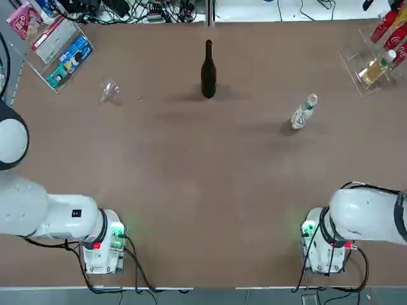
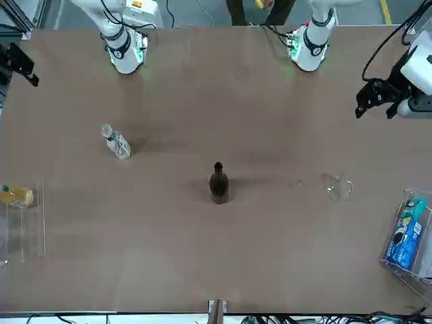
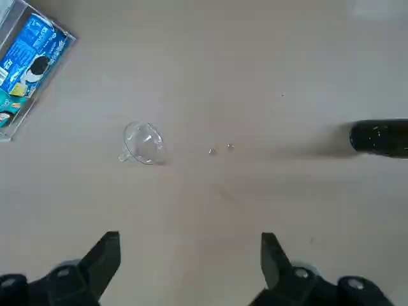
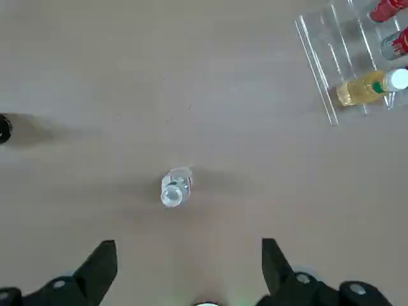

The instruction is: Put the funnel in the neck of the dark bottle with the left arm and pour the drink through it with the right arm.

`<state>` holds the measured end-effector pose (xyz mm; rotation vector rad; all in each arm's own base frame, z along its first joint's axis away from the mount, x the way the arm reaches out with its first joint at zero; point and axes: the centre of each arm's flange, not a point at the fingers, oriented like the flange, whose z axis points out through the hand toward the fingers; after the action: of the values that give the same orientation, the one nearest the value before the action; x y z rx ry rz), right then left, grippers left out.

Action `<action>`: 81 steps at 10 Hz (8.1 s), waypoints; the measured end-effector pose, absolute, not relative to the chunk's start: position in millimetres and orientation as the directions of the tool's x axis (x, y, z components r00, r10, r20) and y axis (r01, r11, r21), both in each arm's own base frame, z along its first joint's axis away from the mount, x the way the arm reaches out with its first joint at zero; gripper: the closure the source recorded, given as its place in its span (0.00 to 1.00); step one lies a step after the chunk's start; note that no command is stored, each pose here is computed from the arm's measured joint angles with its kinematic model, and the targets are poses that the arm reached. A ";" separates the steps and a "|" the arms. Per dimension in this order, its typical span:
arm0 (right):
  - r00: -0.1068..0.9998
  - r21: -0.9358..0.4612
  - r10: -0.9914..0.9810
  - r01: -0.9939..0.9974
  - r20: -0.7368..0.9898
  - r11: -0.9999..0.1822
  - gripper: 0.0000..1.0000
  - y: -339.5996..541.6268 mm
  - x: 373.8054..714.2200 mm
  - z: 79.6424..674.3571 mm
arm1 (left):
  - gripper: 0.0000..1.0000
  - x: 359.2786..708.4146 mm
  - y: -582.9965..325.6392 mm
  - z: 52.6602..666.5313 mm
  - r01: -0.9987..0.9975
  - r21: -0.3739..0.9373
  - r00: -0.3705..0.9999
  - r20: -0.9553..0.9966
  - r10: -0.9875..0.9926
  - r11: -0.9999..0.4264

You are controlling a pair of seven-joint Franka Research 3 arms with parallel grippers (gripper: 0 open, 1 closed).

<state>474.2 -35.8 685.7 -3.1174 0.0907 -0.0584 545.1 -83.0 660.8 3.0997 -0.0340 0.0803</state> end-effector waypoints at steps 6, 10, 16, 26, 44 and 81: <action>0.997 -0.005 -0.058 -0.058 0.052 -0.998 0.00 -38.9 472.6 694.9 | 0.02 556.2 -73.3 642.6 -0.021 -0.082 0.999 0.034 -0.023 -0.996; 0.991 -0.016 0.134 0.134 0.011 -0.991 0.00 -65.7 468.7 680.6 | 0.02 611.2 -64.1 525.3 0.016 -0.269 1.000 0.007 0.015 -0.963; 0.885 -0.271 0.441 0.465 0.149 -0.843 0.00 -171.2 450.8 585.5 | 0.01 638.6 -63.4 331.4 0.169 -0.550 0.986 0.081 0.148 -0.818; 0.281 -0.192 0.613 0.959 0.738 -0.209 0.00 -199.0 444.1 345.4 | 0.48 600.2 -53.2 229.0 0.252 -0.638 0.957 0.053 0.284 -0.728; 0.077 -0.064 0.223 0.996 0.972 -0.063 0.00 -160.8 426.9 118.9 | 0.96 566.2 -318.8 597.3 0.219 0.007 0.951 0.223 0.215 -0.976; 0.074 -0.065 0.249 0.997 0.966 -0.047 0.48 -154.9 467.8 240.9 | 0.11 554.2 -405.3 557.6 0.229 0.285 0.964 0.069 0.258 -0.931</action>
<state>467.8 -154.9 240.9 -1.4547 -1.3204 -1.0541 554.2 -405.3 557.6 2.8373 0.3582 0.1516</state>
